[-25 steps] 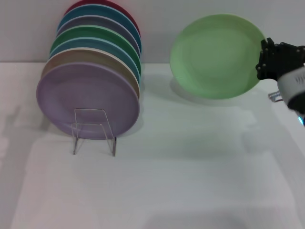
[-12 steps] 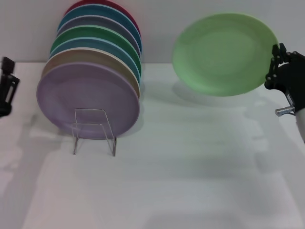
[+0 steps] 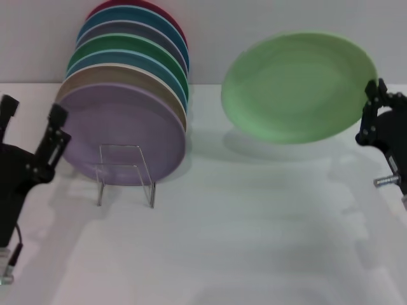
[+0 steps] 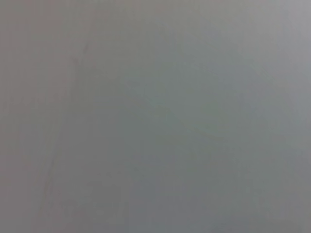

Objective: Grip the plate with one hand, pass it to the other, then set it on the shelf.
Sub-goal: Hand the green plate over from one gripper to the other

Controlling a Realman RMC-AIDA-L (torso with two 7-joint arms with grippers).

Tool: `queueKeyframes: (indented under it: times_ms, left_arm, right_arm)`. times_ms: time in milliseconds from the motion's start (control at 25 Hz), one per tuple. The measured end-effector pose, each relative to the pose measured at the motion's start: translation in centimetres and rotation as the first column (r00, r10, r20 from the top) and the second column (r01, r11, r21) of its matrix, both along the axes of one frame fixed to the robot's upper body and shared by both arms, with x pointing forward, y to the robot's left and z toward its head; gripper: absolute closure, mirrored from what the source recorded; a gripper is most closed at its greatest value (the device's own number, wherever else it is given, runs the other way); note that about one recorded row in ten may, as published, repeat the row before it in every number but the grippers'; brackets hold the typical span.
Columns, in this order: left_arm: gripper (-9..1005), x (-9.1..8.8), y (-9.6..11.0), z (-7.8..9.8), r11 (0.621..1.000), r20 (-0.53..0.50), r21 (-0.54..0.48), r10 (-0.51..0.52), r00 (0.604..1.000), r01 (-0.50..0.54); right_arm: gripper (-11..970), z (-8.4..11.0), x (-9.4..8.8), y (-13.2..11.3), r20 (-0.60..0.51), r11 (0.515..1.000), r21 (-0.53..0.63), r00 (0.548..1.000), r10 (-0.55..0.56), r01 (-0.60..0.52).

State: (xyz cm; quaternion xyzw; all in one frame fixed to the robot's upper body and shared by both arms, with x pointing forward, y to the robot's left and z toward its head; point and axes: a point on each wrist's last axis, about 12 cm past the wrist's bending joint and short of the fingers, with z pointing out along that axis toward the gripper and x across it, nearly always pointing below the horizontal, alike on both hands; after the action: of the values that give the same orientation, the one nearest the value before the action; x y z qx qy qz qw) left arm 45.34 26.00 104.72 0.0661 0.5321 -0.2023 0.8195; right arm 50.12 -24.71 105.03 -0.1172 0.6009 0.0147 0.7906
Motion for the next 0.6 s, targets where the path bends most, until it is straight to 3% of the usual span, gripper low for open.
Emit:
queueKeyframes:
  times_ms: [160, 360, 600]
  left_arm:
    - [216, -0.4, -0.7, -0.4, 0.999, -0.02, 0.009, -0.042, 0.999, 0.042]
    - [217, -1.2, -3.0, -1.6, 0.985, -0.111, 0.044, -0.16, 0.981, 0.166]
    - [218, -1.5, -4.7, -2.2, 0.975, -0.149, 0.11, -0.174, 0.973, 0.192]
  right_arm:
    - [943, -0.6, -1.6, 0.6, -0.009, 0.999, 0.004, 0.999, 0.037, -0.037]
    - [943, -1.6, -3.4, 1.9, -0.047, 0.994, 0.017, 0.993, 0.107, -0.106]
    - [943, -2.1, -4.8, 3.0, -0.071, 0.989, 0.063, 0.988, 0.136, -0.132]
